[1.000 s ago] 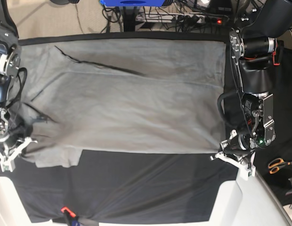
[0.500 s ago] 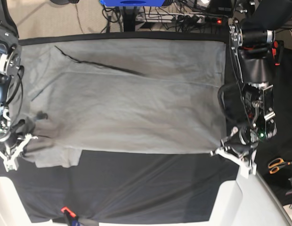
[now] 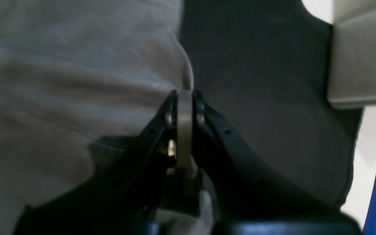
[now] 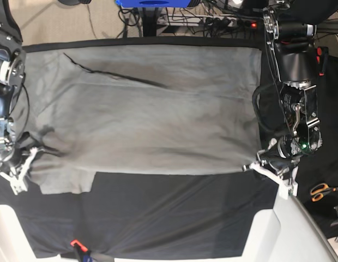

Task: Fold the T-shirt properly
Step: 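Pinch the shirt's side edge with the right gripper and fold it inward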

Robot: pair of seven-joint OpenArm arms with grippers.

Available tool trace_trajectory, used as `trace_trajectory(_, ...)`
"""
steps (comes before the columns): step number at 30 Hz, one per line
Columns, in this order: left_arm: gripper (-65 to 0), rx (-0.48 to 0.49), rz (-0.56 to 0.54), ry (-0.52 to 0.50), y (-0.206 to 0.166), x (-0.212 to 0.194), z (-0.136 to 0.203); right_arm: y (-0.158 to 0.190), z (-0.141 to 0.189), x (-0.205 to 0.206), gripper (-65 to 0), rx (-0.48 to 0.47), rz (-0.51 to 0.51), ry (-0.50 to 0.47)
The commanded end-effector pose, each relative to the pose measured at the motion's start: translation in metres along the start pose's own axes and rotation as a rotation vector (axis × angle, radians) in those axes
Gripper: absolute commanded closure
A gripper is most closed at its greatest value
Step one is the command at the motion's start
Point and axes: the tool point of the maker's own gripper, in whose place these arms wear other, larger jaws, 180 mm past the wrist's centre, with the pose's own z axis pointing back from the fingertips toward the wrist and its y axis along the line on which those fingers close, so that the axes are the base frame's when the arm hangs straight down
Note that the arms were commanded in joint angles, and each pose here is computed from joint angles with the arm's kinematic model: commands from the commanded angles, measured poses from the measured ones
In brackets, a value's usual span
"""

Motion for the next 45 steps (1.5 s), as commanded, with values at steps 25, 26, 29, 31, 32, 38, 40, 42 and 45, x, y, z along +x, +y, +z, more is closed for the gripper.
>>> trace_trajectory(25,0.0,0.005,-0.097,0.065,-0.003,-0.048,0.043,0.011,0.044,-0.031,0.0,-0.070,0.154,0.285)
trace_trajectory(26,0.0,0.007,-0.100,0.078,-0.002,-0.052,0.045,0.010,0.047,-0.032,0.0,-0.080,0.160,0.292)
trace_trajectory(29,0.0,0.016,-0.110,0.112,0.002,-0.056,0.048,0.008,0.053,-0.037,0.0,-0.093,0.171,0.306)
trace_trajectory(31,0.0,0.018,-0.112,0.113,0.003,-0.056,0.048,0.011,0.055,-0.044,0.0,-0.089,0.176,0.316)
trace_trajectory(32,0.0,0.020,-0.113,0.112,0.004,-0.056,0.048,0.011,0.056,-0.047,0.0,-0.090,0.171,0.321)
trace_trajectory(38,0.0,0.035,-0.137,0.119,0.012,-0.053,0.051,0.013,0.060,-0.062,0.0,-0.083,0.177,0.344)
trace_trajectory(40,0.0,0.037,-0.140,0.121,0.013,-0.054,0.051,0.011,0.061,-0.059,0.0,-0.091,0.180,0.333)
trace_trajectory(42,0.0,0.037,-0.142,0.121,0.013,-0.053,0.051,0.006,0.064,-0.053,0.0,-0.108,0.184,0.319)
trace_trajectory(45,0.0,0.039,-0.141,0.134,0.014,-0.060,0.052,0.001,0.069,-0.045,0.0,-0.132,0.196,0.300)
